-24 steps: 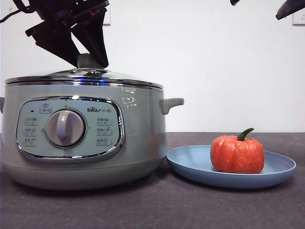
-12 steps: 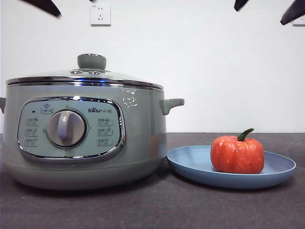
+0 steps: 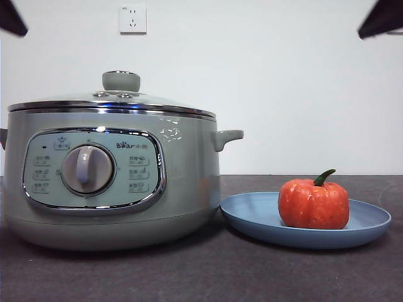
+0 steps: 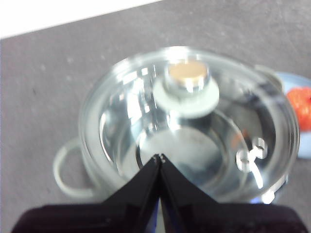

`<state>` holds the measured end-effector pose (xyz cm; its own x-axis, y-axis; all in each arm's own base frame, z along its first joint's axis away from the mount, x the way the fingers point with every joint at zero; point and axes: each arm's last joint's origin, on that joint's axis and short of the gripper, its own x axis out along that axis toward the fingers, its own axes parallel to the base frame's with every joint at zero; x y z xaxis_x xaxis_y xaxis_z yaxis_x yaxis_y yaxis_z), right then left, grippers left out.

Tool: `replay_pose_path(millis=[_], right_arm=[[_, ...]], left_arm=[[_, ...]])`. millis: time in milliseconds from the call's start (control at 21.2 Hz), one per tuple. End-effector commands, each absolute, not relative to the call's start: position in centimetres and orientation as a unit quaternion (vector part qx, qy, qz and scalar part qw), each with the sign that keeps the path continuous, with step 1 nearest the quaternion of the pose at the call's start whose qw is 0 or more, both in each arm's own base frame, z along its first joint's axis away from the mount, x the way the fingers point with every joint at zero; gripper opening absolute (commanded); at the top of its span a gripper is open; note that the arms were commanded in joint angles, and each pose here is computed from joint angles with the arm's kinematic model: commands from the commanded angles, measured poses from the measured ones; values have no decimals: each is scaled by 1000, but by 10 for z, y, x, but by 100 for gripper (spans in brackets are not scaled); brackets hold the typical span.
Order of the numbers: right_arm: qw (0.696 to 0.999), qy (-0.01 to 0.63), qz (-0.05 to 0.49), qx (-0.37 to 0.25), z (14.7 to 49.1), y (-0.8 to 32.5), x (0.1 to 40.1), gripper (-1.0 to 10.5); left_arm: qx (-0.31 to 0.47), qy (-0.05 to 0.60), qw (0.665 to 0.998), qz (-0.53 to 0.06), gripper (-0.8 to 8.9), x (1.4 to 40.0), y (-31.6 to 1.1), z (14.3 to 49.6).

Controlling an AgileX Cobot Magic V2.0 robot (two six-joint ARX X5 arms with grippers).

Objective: Take the pumpkin out from the steamer,put the pumpkin in the blue plate,close the lid

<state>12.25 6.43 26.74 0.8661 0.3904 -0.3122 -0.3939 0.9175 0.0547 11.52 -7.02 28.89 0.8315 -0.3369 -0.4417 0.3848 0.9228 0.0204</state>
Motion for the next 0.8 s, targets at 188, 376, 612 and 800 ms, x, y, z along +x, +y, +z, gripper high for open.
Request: replay_pose_path(millis=[188, 376, 612, 800], right_arm=[[973, 176, 150, 25, 261, 60, 120, -16], [972, 178, 149, 24, 260, 60, 120, -16], [972, 181, 149, 23, 260, 60, 120, -16], [970, 191, 148, 20, 258, 60, 119, -16]], left_arm=[[38, 231, 955, -183, -3, 114, -70, 286], [38, 231, 954, -185, -3, 114, -70, 286], [38, 231, 955, -184, -3, 114, -70, 286], [65, 209, 959, -182, -3, 106, -62, 290]])
